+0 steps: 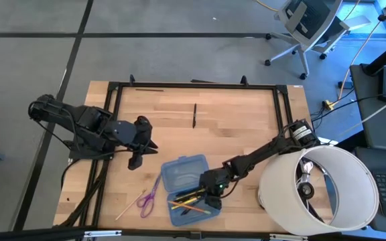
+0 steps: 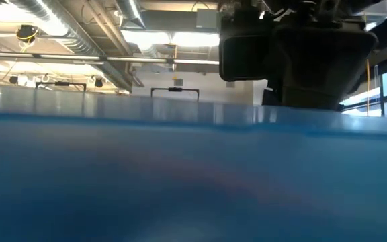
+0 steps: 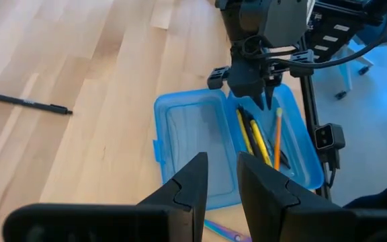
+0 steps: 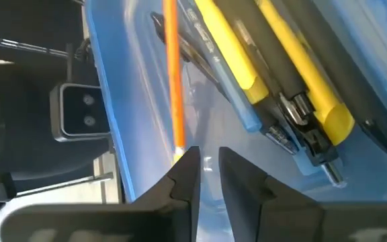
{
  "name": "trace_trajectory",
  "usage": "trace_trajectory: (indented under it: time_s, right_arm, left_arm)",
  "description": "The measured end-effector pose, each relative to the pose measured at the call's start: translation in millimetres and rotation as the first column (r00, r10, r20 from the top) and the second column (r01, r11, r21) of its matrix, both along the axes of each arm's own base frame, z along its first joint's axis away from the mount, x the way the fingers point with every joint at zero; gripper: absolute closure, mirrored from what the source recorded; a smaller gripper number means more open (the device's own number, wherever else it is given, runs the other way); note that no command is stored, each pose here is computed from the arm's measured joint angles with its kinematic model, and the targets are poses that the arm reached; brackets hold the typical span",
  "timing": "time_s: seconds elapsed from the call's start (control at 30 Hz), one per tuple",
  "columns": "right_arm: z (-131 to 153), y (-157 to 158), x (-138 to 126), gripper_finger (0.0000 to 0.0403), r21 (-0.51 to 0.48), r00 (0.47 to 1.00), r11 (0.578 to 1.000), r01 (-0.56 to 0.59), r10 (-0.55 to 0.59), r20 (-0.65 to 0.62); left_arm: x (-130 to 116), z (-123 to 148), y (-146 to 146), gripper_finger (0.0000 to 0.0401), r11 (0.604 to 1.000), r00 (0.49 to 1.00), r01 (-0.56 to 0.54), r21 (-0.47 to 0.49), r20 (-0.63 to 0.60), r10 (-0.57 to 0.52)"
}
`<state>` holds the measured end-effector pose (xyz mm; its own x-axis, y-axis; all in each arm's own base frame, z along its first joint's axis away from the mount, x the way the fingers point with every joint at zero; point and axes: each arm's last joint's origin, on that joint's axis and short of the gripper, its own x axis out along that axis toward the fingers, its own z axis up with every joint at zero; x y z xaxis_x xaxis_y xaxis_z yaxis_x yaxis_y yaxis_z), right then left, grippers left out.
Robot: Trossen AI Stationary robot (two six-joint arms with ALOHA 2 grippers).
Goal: Pick & place school supplies into a supply box
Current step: Put the violet scissors into the blue supply box
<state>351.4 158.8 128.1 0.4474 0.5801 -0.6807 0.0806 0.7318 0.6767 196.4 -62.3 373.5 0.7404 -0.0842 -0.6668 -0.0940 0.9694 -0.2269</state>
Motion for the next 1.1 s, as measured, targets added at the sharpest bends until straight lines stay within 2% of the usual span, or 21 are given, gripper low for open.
trace_trajectory:
  time_s: [0.07, 0.23, 0.33, 0.47, 0.6, 0.77, 0.9, 1.1]
  right_arm:
    - [2, -1, 3, 0.0342, 0.014, 1.000, 1.000, 0.006, -0.006, 0.030]
    - [15, -1, 13, 0.0342, 0.050, 0.978, 0.999, -0.020, 0.009, 0.210]
    - [18, -4, 17, 0.0342, 0.042, 0.964, 0.999, -0.031, 0.019, 0.266]
    - [18, -13, 21, 0.0342, 0.044, 0.963, 0.999, -0.005, -0.007, 0.270]
    - [20, -21, 25, 0.0342, 0.047, 0.958, 0.999, 0.016, -0.029, 0.287]
    - [23, -27, 29, 0.0342, 0.030, 0.938, 1.000, 0.007, -0.017, 0.347]
    - [23, -27, 29, 0.0342, -0.007, 0.924, 1.000, -0.018, 0.019, 0.381]
    - [23, -27, 29, 0.0342, -0.012, 0.924, 1.000, -0.021, 0.024, 0.381]
  left_arm:
    - [0, -2, -1, 0.0326, 1.000, 1.000, 0.000, -0.016, -0.014, 0.000]
    - [-3, -9, -6, 0.0327, 1.000, 0.996, 0.006, -0.025, -0.090, -0.009]
    - [-1, -14, -14, 0.0327, 0.998, 0.990, 0.054, -0.032, -0.129, -0.058]
    - [12, -26, -32, 0.0327, 0.991, 0.976, 0.135, 0.001, -0.174, -0.132]
    - [28, -47, -49, 0.0327, 0.984, 0.952, 0.175, 0.029, -0.260, -0.162]
    - [40, -70, -65, 0.0327, 0.972, 0.899, 0.236, -0.005, -0.378, -0.220]
    - [48, -84, -73, 0.0327, 0.969, 0.879, 0.246, 0.008, -0.423, -0.220]
    - [67, -103, -80, 0.0327, 0.964, 0.869, 0.266, 0.026, -0.440, -0.228]
